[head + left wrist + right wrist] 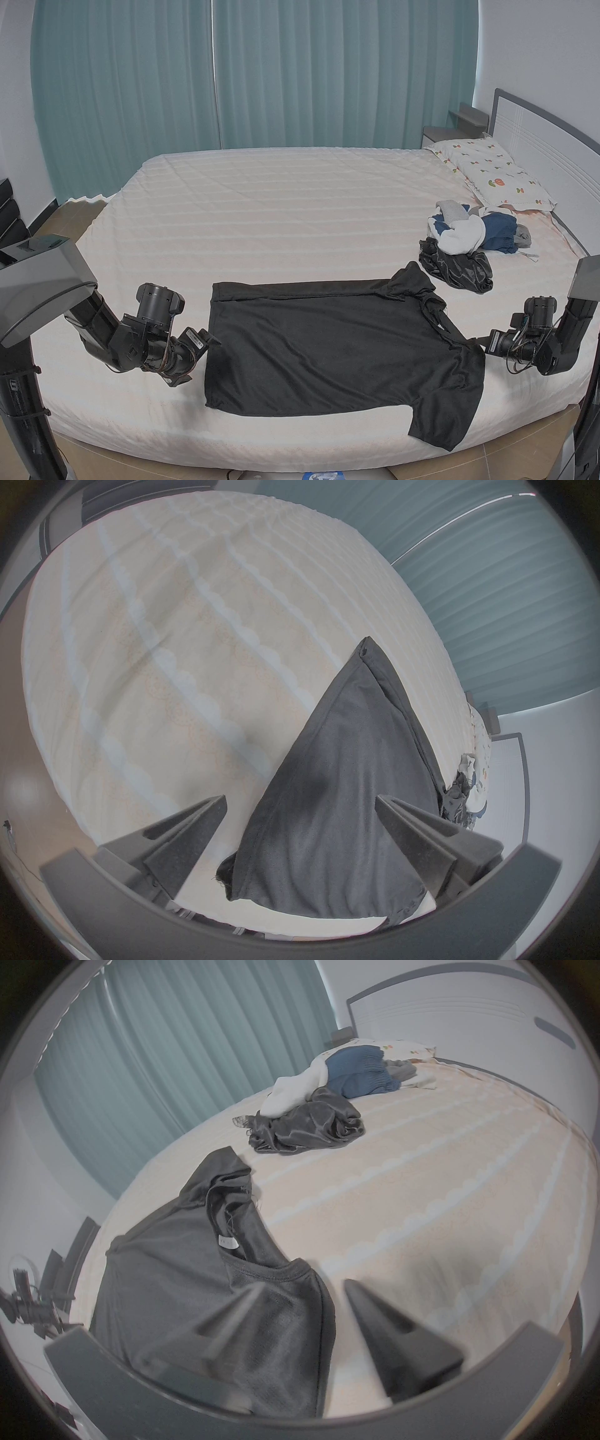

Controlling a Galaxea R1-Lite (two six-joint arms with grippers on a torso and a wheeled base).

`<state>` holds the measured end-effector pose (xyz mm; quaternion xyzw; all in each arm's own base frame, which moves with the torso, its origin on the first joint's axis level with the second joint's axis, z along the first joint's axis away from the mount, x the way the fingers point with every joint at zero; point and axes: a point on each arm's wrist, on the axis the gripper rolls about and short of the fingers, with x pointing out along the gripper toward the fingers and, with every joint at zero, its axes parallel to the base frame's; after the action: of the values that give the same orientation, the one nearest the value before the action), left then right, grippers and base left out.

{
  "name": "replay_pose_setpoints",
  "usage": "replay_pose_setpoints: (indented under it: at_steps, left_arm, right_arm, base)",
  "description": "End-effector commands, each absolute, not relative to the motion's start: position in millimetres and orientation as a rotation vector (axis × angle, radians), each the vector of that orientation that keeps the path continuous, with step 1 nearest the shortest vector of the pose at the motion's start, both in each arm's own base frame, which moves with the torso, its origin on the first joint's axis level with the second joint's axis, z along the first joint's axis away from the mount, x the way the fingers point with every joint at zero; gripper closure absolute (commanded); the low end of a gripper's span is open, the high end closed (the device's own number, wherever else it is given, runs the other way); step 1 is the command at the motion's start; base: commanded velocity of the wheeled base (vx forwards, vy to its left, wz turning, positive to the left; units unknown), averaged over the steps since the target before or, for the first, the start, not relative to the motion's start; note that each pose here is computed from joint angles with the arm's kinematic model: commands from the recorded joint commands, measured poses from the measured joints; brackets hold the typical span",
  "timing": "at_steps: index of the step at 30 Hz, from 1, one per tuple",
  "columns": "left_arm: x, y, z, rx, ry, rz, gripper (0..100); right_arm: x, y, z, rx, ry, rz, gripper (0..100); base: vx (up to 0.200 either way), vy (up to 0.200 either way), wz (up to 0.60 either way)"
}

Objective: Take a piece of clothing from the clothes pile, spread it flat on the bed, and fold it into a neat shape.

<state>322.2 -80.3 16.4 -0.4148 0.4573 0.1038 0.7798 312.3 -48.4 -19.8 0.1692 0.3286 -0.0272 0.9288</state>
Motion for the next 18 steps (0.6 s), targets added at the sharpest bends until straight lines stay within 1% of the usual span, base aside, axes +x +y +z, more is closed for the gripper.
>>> replay_pose_setpoints:
  at_steps: [1, 5, 8, 10, 15, 18]
  left_arm:
    - [315.3, -80.2, 11.0, -0.858, 1.016, 0.223, 0]
    - [305.0, -79.6, 6.9, -0.789, 1.048, 0.203, 0]
    - [298.8, -83.4, 3.8, -0.769, 1.066, 0.196, 0]
    - [292.4, -88.8, 1.2, -0.750, 1.073, 0.182, 0]
    - [285.5, -103.7, -3.0, -0.692, 1.037, 0.132, 0]
    - [285.4, -114.7, -6.9, -0.654, 1.026, 0.135, 0]
  right_arm:
    - [313.6, -52.1, -21.9, 0.411, 0.647, -0.086, 0]
    - [305.3, -50.4, -14.6, 0.489, 0.607, -0.099, 0]
    - [289.0, -42.3, -10.9, 0.493, 0.613, -0.079, 0]
    - [278.5, -32.1, -9.9, 0.490, 0.618, -0.041, 0]
    - [261.4, -23.3, -10.6, 0.481, 0.600, -0.012, 0]
    - [255.4, -21.5, -11.7, 0.478, 0.602, -0.007, 0]
  base:
    - [0.000, 0.000, 0.00]
    - [0.000, 0.000, 0.00]
    - [0.000, 0.000, 0.00]
    - [0.000, 0.000, 0.00]
    - [0.000, 0.000, 0.00]
    - [0.000, 0.000, 0.00]
